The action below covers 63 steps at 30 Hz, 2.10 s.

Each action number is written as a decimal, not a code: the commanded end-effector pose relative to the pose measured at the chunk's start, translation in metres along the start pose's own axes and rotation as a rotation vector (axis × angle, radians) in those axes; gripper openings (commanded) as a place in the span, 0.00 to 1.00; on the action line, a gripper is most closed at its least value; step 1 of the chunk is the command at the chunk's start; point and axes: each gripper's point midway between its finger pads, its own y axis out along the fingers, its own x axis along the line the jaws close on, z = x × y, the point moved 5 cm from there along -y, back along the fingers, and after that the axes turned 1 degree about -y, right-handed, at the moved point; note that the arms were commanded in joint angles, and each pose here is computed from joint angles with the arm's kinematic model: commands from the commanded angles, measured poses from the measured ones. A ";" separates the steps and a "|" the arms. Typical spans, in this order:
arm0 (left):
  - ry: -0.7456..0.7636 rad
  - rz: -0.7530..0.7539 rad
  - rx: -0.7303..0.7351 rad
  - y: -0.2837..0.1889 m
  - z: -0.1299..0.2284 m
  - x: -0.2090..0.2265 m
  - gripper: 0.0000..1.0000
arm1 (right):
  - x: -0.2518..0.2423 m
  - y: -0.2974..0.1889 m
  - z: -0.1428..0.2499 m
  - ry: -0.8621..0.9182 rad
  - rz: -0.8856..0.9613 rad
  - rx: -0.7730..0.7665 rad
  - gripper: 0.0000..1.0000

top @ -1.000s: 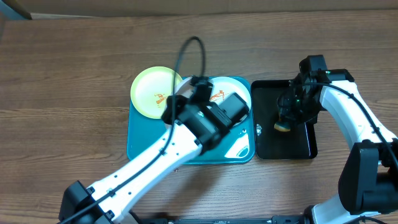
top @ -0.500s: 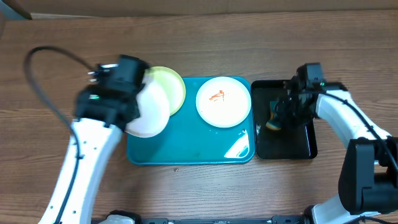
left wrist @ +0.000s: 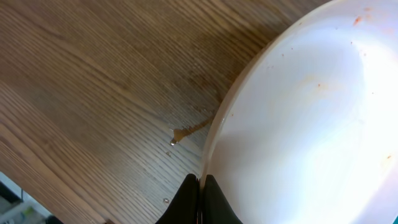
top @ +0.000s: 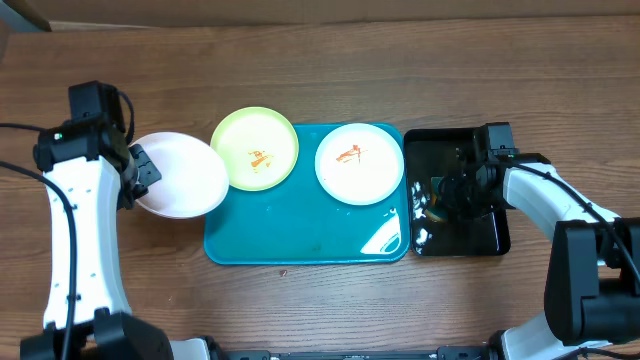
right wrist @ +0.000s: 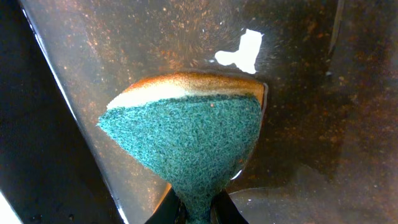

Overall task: Clean dirty plates on tray and stack at the side
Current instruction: 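Carry the pink-white plate left and set it on the table, then move left gripper to the yellow-green plate rim and grip it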

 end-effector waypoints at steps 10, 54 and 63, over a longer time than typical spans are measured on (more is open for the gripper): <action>-0.061 -0.060 0.023 0.049 -0.031 0.009 0.04 | -0.009 0.000 0.012 0.001 0.052 0.035 0.06; 0.425 0.626 -0.028 0.004 -0.026 -0.091 0.66 | 0.017 -0.064 -0.016 -0.093 0.063 0.064 0.04; 0.619 0.434 -0.017 0.028 -0.002 -0.142 0.74 | 0.011 -0.051 -0.013 -0.094 0.074 0.060 0.11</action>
